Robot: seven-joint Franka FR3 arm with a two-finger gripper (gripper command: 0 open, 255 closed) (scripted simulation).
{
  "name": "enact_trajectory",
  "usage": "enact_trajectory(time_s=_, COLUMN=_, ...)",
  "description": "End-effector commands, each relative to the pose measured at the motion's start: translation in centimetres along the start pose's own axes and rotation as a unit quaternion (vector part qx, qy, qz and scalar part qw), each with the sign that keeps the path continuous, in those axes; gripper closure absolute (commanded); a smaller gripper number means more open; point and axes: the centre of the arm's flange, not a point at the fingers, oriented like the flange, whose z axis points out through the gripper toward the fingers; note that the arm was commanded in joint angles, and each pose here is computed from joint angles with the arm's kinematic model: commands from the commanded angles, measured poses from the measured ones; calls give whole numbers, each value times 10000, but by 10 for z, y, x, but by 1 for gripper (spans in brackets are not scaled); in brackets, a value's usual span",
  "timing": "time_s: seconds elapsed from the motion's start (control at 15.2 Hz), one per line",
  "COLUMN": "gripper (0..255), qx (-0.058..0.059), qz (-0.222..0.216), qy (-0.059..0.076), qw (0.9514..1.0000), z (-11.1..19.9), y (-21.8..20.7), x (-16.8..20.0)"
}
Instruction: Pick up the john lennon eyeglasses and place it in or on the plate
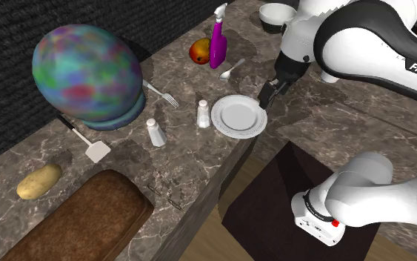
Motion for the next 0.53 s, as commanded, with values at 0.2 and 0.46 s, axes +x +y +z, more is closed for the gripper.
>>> enact_trajectory(time_s=0.2, gripper=0, qx=-59, qz=-104, qy=-19, qw=9999, z=6, y=-41, x=4)
enact_trajectory(time_s=0.46, gripper=0, qx=-137, qz=-242, qy=-44, qw=9996, z=14, y=-95, x=7)
